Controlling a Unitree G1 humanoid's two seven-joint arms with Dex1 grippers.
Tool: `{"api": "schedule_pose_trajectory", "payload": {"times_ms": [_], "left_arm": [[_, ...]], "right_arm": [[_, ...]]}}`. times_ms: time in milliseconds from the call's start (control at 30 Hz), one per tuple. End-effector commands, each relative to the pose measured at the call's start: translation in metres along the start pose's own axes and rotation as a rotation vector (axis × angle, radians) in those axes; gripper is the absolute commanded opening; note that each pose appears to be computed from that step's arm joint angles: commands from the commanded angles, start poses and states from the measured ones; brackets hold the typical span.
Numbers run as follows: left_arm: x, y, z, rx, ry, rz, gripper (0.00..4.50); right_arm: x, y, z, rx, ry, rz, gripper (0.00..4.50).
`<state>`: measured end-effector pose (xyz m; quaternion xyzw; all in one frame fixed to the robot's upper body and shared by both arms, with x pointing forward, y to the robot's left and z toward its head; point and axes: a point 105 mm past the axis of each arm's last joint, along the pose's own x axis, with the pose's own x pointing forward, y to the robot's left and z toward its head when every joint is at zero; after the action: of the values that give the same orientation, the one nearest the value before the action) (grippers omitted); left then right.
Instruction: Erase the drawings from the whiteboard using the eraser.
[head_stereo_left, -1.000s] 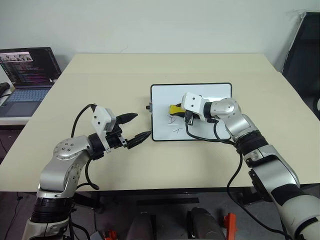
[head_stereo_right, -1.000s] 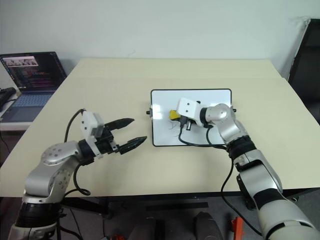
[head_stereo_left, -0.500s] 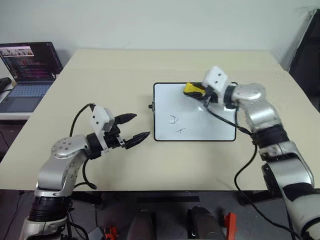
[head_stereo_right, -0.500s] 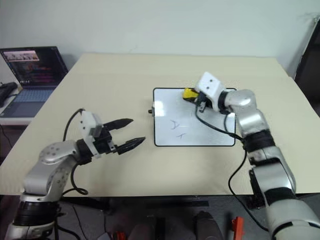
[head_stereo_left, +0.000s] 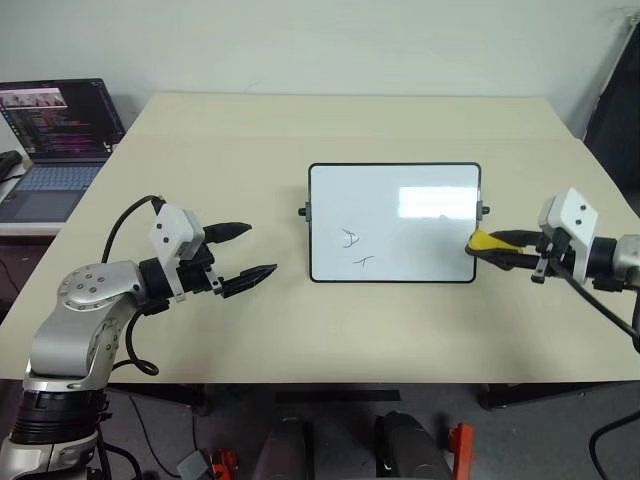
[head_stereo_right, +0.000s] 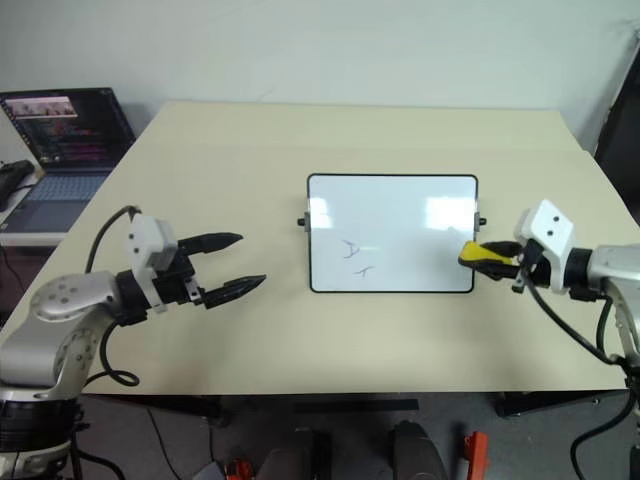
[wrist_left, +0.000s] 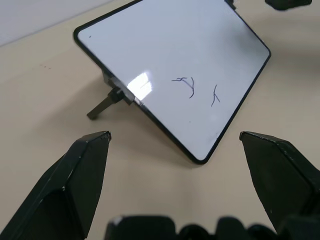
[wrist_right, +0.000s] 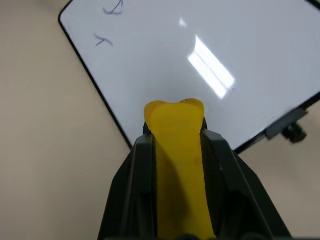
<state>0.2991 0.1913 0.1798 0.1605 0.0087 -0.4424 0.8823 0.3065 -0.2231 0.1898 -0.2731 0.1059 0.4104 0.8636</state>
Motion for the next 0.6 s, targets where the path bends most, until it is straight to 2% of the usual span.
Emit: {"api": "schedule_pose_trajectory", "payload": {"times_ms": [33,333,600], "left_arm": [[0.002,-0.002,0.014,0.051,-0.02,-0.015,4.5],[0.005,-0.001,0.02,0.05,-0.046,-0.013,4.5],[0.005,-0.002,0.021,0.058,-0.042,-0.009,4.5]], "right_arm": [[-0.008,-0.011,0.024,-0.067,-0.058,-0.061,0.86],[0.003,-0.022,0.056,-0.073,-0.201,-0.108,0.86],[0.011,-0.019,0.059,-0.067,-0.212,-0.081,0.86]]}}
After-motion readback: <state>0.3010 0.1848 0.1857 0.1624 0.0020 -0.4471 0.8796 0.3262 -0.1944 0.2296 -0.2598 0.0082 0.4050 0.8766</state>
